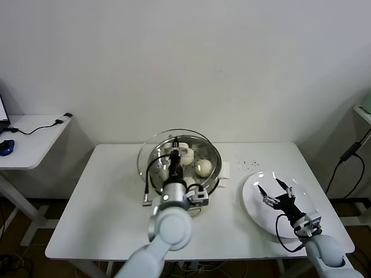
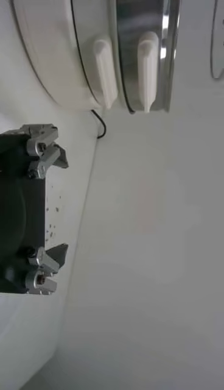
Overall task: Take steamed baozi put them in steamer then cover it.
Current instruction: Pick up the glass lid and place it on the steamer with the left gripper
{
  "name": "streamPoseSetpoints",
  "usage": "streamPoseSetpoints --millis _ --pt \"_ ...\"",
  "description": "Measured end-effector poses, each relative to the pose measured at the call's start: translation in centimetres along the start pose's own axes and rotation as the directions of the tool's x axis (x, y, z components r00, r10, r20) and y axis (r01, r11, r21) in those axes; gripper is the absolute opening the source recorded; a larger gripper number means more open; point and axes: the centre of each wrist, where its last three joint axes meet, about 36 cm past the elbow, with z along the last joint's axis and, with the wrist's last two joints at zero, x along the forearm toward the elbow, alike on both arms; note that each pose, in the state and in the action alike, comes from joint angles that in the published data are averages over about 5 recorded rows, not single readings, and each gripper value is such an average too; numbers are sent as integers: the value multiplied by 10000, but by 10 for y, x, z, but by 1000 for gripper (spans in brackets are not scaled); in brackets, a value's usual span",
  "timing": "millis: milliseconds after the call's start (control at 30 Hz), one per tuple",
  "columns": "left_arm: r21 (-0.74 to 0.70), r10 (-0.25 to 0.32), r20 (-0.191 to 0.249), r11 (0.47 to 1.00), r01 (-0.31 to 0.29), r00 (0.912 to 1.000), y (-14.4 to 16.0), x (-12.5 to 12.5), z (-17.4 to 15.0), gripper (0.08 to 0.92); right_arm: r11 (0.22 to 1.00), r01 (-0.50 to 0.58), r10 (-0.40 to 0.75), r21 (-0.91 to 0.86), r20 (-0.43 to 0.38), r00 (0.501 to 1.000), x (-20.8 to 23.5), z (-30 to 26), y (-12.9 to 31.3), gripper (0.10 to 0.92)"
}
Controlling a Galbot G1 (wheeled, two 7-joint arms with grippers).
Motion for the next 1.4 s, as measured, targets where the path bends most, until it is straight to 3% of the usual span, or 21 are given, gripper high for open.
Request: streamPoseSetpoints --millis 433,1400 --pt "-423 423 -153 9982 -429 9990 -27 -24 -31 146 9999 -118 119 -54 58 9999 1 2 -1 823" --pt "-519 704 -373 9960 -722 9968 -49 -44 -39 146 9999 -120 120 9 -22 9999 10 10 -3 823"
